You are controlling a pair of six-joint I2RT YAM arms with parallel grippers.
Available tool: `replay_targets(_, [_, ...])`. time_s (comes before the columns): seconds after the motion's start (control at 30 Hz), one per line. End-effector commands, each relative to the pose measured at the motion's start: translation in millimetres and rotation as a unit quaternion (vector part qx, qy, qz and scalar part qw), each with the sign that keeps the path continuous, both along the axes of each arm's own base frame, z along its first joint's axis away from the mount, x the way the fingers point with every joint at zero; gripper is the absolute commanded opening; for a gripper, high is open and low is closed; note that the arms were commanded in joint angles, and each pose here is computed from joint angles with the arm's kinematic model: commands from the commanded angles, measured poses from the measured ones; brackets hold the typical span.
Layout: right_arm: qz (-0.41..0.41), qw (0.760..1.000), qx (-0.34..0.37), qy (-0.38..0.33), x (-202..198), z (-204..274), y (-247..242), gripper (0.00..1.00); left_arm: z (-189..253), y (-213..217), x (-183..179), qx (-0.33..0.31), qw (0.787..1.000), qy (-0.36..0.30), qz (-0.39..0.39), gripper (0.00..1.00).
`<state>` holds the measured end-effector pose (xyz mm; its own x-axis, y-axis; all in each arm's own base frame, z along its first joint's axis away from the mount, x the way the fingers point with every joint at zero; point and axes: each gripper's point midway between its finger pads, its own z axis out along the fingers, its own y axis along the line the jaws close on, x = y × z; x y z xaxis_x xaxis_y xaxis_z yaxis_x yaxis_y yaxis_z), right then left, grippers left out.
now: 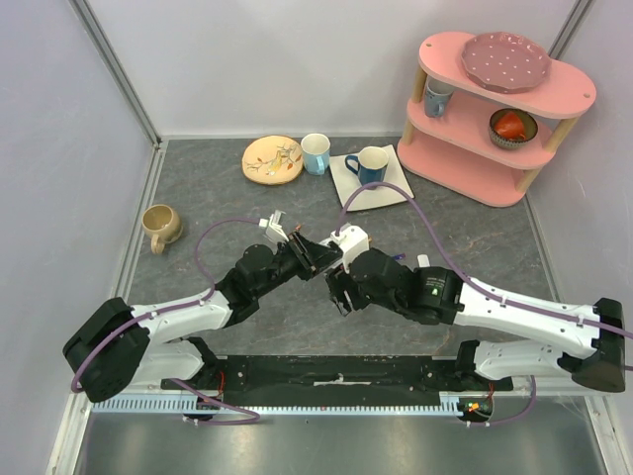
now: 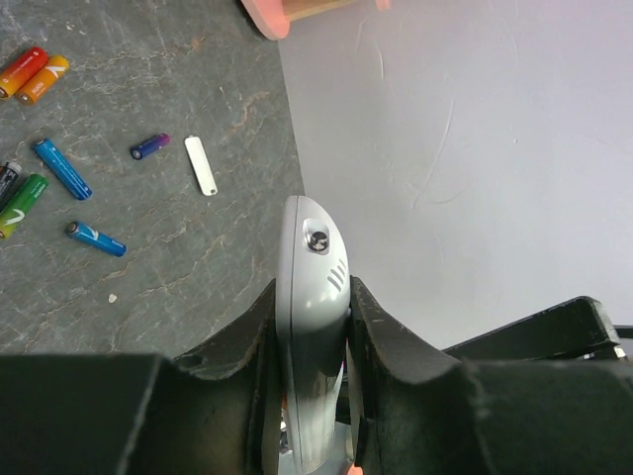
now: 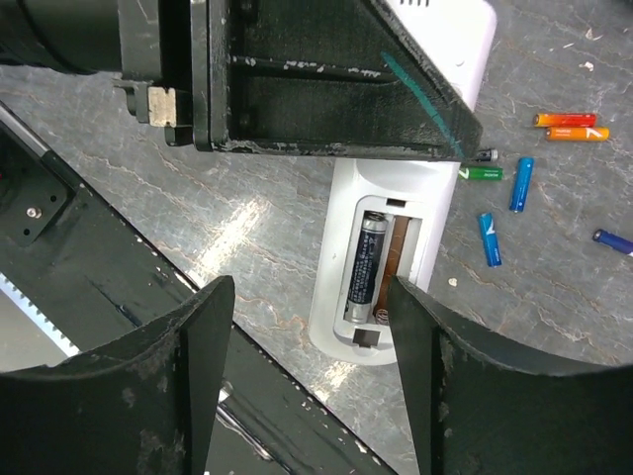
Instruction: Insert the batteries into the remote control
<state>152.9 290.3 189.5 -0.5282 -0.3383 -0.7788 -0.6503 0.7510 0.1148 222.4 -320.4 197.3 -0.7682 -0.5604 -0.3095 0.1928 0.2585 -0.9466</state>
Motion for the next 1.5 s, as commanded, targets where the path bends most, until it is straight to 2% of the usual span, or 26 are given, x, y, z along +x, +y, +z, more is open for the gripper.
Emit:
replay_targets(0.0, [-0.028, 0.998, 0.049, -0.032, 8.7, 48.2, -3.2, 0.72, 25.4, 3.7, 1.8, -0.044, 0.999, -0.021, 0.011, 0.02])
replay_targets(0.17, [-0.045, 0.995, 0.058, -0.060, 13.2, 75.5, -18.8, 0.74, 18.2, 4.8, 3.1, -0.037, 0.999, -0.016, 0.015, 0.02])
replay_targets(0.27, [-0.084, 0.991, 0.057, -0.087, 22.3, 88.2, -38.0, 0.75, 16.6, 6.2, 2.4, -0.033, 0.999, -0.020, 0.015, 0.02])
replay_targets(0.37, [-0.169, 0.977, 0.036, -0.124, 41.3, 80.9, -73.0, 0.75, 14.2, 11.1, -2.9, -0.029, 0.999, -0.036, 0.009, 0.02])
replay_targets(0.5, [-0.260, 0.953, -0.033, -0.149, 61.8, 39.3, -112.8, 0.75, 31.1, 22.9, -20.5, -0.080, 0.993, -0.087, -0.022, 0.02])
replay_targets(0.57, [-0.285, 0.944, -0.068, -0.153, 73.2, 21.2, -125.7, 0.73, 24.9, 36.1, -25.5, -0.090, 0.992, -0.091, -0.020, 0.02])
replay_targets(0.77, [-0.267, 0.956, -0.088, -0.079, 106.2, -34.1, -122.6, 0.70, 27.2, 61.4, -42.8, -0.112, 0.985, -0.124, -0.044, 0.02])
replay_targets(0.83, [-0.263, 0.959, -0.079, -0.074, 115.5, -45.9, -117.8, 0.70, 32.0, 68.0, -48.3, -0.118, 0.982, -0.143, -0.047, 0.02])
replay_targets(0.87, [-0.251, 0.965, -0.063, -0.048, 118.4, -56.8, -114.6, 0.70, 33.6, 68.2, -53.4, -0.118, 0.980, -0.152, -0.058, 0.02])
replay_targets(1.0, [-0.240, 0.970, -0.018, -0.028, 140.3, -62.5, -96.0, 0.70, 40.7, 72.3, -63.9, -0.116, 0.973, -0.185, -0.079, 0.02])
replay_targets(1.13, [-0.236, 0.971, -0.047, -0.012, 161.2, -83.7, -85.0, 0.69, 38.2, 77.1, -65.7, -0.109, 0.973, -0.186, -0.076, 0.02])
replay_targets(1.27, [-0.216, 0.975, -0.040, -0.012, 183.9, -86.9, -63.5, 0.68, 32.9, 81.7, -63.9, -0.098, 0.976, -0.183, -0.063, 0.02])
replay_targets(1.33, [-0.188, 0.981, -0.044, 0.004, 187.7, -96.1, -48.4, 0.68, 29.2, 82.8, -63.2, -0.088, 0.978, -0.180, -0.059, 0.02])
replay_targets(1.47, [-0.177, 0.982, -0.064, 0.019, 178.9, -108.7, -53.3, 0.71, 32.9, 86.2, -65.6, -0.078, 0.976, -0.193, -0.055, 0.02])
